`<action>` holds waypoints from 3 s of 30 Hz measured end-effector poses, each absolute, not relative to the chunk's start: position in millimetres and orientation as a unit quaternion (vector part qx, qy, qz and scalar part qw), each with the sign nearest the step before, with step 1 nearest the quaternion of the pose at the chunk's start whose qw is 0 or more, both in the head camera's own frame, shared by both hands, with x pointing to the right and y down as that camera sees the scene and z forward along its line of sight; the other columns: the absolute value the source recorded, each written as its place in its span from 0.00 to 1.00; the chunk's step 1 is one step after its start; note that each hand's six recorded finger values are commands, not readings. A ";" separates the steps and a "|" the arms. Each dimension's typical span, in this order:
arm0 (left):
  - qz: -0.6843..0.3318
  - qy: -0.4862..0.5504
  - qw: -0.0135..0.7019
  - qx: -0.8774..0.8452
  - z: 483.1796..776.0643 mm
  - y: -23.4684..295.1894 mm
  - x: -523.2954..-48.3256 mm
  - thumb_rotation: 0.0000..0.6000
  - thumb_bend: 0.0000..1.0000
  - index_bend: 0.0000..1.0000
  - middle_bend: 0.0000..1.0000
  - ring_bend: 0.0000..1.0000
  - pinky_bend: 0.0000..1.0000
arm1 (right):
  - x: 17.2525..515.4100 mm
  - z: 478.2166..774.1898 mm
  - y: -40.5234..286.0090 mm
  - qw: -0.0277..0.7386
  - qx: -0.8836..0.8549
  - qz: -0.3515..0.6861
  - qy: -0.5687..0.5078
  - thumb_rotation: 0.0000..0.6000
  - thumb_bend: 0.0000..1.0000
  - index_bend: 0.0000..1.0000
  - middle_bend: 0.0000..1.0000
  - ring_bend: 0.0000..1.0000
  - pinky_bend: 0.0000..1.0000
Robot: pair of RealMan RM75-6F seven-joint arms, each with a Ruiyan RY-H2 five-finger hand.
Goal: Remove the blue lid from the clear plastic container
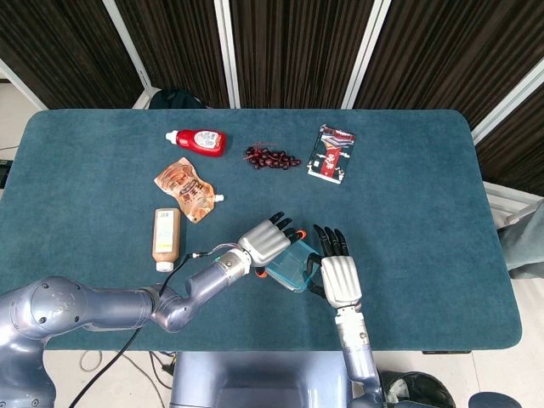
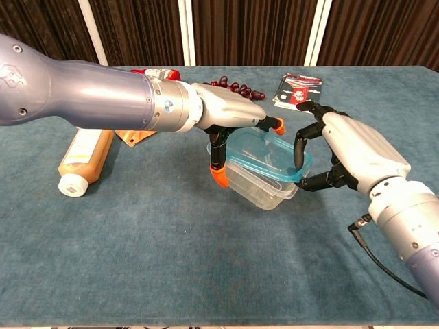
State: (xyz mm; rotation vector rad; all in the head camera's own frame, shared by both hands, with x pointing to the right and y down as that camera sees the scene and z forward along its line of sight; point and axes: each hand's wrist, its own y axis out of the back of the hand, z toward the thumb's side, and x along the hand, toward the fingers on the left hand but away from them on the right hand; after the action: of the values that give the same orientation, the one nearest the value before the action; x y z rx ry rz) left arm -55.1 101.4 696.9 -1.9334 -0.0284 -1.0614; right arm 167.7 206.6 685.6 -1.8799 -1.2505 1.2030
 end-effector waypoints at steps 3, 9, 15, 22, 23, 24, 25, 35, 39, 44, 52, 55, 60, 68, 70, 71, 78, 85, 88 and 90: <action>-0.429 -0.011 0.452 -0.782 695.8 101.6 -55.3 1.00 0.00 0.00 0.00 0.00 0.00 | 171.2 686.5 206.4 0.292 -0.702 0.452 -0.466 1.00 0.68 0.72 0.10 0.00 0.00; -0.427 -0.014 0.460 -0.778 693.3 101.5 -57.3 1.00 0.00 0.00 0.00 0.00 0.00 | 173.9 686.3 202.9 0.288 -0.699 0.452 -0.474 1.00 0.68 0.72 0.11 0.00 0.00; -0.428 -0.010 0.465 -0.774 691.3 99.5 -61.2 1.00 0.00 0.00 0.00 0.00 0.00 | 175.2 684.8 199.3 0.280 -0.694 0.454 -0.483 1.00 0.68 0.72 0.11 0.00 0.00; -0.433 -0.001 0.473 -0.767 688.6 92.6 -70.0 1.00 0.00 0.00 0.00 0.00 0.00 | 177.0 683.2 198.2 0.283 -0.693 0.454 -0.484 1.00 0.68 0.73 0.11 0.00 0.00; -0.433 -0.001 0.476 -0.765 688.5 91.9 -71.3 1.00 0.00 0.00 0.00 0.00 0.00 | 176.7 682.9 198.0 0.283 -0.693 0.454 -0.484 1.00 0.68 0.73 0.11 0.00 0.00; -0.434 -0.002 0.480 -0.763 688.5 91.3 -72.8 1.00 0.00 0.00 0.00 0.00 0.00 | 176.0 682.4 197.8 0.283 -0.693 0.453 -0.484 1.00 0.68 0.73 0.11 0.00 0.00; -0.435 -0.003 0.484 -0.759 688.4 90.5 -74.8 1.00 0.00 0.00 0.00 0.00 0.00 | 175.2 682.0 197.6 0.284 -0.694 0.452 -0.484 1.00 0.68 0.73 0.11 0.00 0.00; -0.439 -0.012 0.509 -0.741 689.4 89.7 -83.7 1.00 0.00 0.00 0.00 0.00 0.00 | 168.5 677.7 196.3 0.292 -0.698 0.443 -0.481 1.00 0.68 0.73 0.11 0.00 0.00; -0.439 0.002 0.509 -0.741 685.8 85.1 -83.0 1.00 0.00 0.00 0.00 0.00 0.00 | 169.7 676.6 195.4 0.298 -0.697 0.443 -0.480 1.00 0.68 0.73 0.11 0.00 0.00; -0.436 0.025 0.514 -0.738 679.3 76.9 -83.9 1.00 0.00 0.00 0.00 0.00 0.00 | 170.2 675.4 194.0 0.301 -0.697 0.440 -0.480 1.00 0.68 0.73 0.11 0.00 0.00; -0.436 0.049 0.520 -0.733 672.3 67.9 -87.8 1.00 0.00 0.00 0.00 0.00 0.00 | 171.9 674.4 190.1 0.310 -0.693 0.442 -0.478 1.00 0.68 0.73 0.11 0.00 0.00; -0.436 0.062 0.523 -0.730 668.0 62.7 -90.3 1.00 0.00 0.00 0.00 0.00 0.00 | 176.7 673.9 185.4 0.317 -0.687 0.445 -0.478 1.00 0.68 0.73 0.11 0.00 0.00; -0.435 0.078 0.522 -0.730 660.2 56.3 -96.5 1.00 0.00 0.00 0.00 0.00 0.00 | 191.2 670.9 172.5 0.333 -0.672 0.453 -0.482 1.00 0.68 0.73 0.11 0.00 0.00; -0.441 0.105 0.512 -0.730 641.5 48.7 -121.6 1.00 0.00 0.00 0.00 0.00 0.00 | 233.5 664.9 153.1 0.363 -0.636 0.485 -0.479 1.00 0.68 0.70 0.11 0.00 0.00; -0.445 0.116 0.504 -0.731 635.8 49.0 -131.5 1.00 0.00 0.00 0.00 0.00 0.00 | 246.3 665.1 152.4 0.363 -0.627 0.498 -0.476 1.00 0.68 0.62 0.11 0.00 0.00; -0.446 0.121 0.500 -0.732 633.2 49.3 -136.3 1.00 0.00 0.00 0.00 0.00 0.00 | 252.8 665.4 152.8 0.362 -0.623 0.506 -0.474 1.00 0.68 0.55 0.10 0.00 0.00; -0.464 0.155 0.483 -0.726 611.1 55.7 -180.4 1.00 0.00 0.00 0.00 0.00 0.00 | 288.7 667.3 163.8 0.362 -0.594 0.562 -0.447 1.00 0.52 0.05 0.00 0.00 0.00; -0.494 0.170 0.465 -0.714 594.0 76.9 -233.9 1.00 0.00 0.00 0.00 0.00 0.00 | 314.8 662.1 182.0 0.370 -0.562 0.618 -0.408 1.00 0.34 0.00 0.00 0.00 0.00; -0.505 0.175 0.460 -0.709 588.7 89.9 -255.9 1.00 0.00 0.00 0.00 0.00 0.00 | 331.3 655.1 190.3 0.365 -0.545 0.641 -0.398 1.00 0.28 0.00 0.00 0.00 0.00; -0.512 0.180 0.455 -0.706 585.8 98.5 -269.6 1.00 0.00 0.00 0.00 0.00 0.00 | 343.8 647.8 194.4 0.365 -0.534 0.654 -0.392 1.00 0.26 0.00 0.00 0.00 0.00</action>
State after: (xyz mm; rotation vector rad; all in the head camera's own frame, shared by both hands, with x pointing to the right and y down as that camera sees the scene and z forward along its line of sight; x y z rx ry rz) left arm -269.6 98.5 585.8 -1.7428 0.4439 -1.2625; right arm 343.8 194.4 647.8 -1.3738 -1.0092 1.6818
